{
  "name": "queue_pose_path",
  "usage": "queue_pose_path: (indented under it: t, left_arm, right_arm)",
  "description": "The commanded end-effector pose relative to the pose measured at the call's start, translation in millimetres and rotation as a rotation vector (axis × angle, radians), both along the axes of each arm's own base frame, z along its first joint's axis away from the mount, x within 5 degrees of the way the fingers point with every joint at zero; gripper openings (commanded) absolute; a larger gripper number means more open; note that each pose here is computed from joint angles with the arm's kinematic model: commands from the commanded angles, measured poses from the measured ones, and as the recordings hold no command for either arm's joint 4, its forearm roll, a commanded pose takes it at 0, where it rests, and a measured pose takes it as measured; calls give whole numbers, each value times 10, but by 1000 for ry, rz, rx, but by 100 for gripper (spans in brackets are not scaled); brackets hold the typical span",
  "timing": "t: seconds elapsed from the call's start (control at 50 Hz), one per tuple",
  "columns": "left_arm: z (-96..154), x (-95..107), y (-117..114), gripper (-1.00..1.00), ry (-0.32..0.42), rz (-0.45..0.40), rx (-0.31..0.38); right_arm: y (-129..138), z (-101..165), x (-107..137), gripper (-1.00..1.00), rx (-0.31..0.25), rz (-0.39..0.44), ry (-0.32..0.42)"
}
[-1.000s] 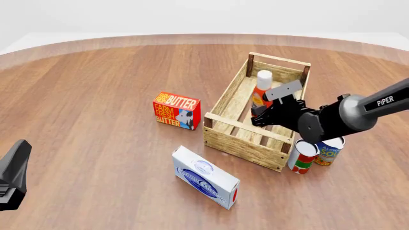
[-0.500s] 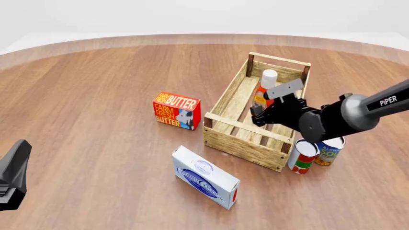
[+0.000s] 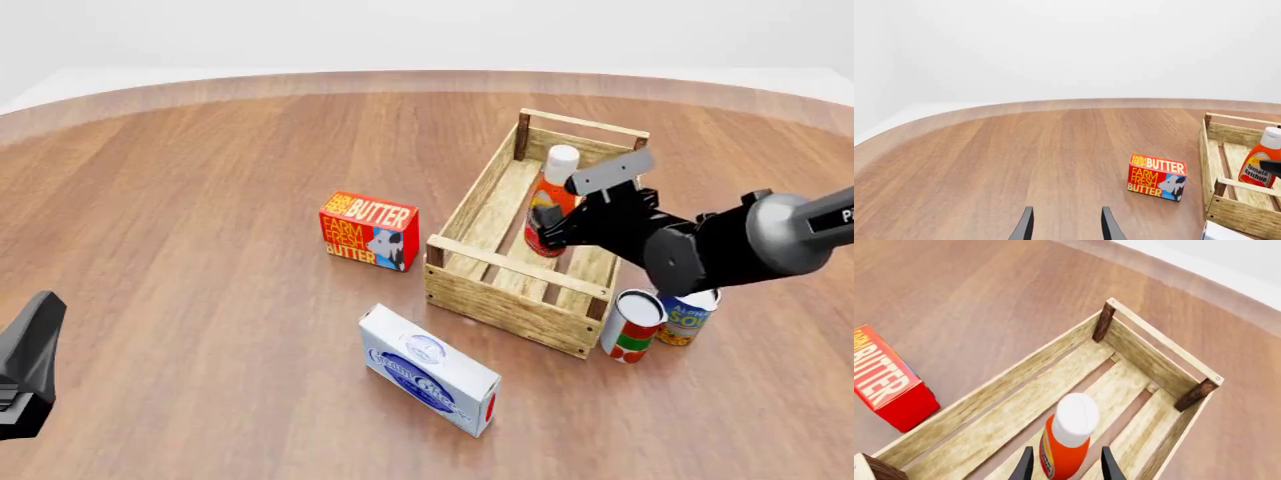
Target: Pick up the ketchup, and put it in the wooden tray.
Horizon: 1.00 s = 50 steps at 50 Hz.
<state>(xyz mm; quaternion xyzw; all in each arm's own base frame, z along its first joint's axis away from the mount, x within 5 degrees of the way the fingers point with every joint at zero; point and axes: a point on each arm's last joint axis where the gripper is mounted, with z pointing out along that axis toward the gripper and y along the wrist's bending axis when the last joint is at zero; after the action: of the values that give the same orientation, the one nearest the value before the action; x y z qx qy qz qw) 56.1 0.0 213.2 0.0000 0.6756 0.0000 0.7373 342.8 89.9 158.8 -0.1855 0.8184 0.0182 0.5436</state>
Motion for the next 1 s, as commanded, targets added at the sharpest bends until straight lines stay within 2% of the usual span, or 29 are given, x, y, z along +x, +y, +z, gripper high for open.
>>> queue_pose_path:
  t: [0.02,0.28,0.56,0.78,1.0]
  left_arm:
    - [0,0,0,100,0,0,0]
    - [0,0,0,100,0,0,0]
    - [0,0,0,100,0,0,0]
    - [0,0,0,100,0,0,0]
    - [0,0,0,100,0,0,0]
  right_arm:
    - [-25,131,-70,100,1,3,-47]
    - [16,316,-190,100,20,21,-92]
    - [10,392,-313,100,19,32,-111]
    - [-94,334,-585,100,24,22,-114]
    - [-76,402,-812,100,6,60,-137]
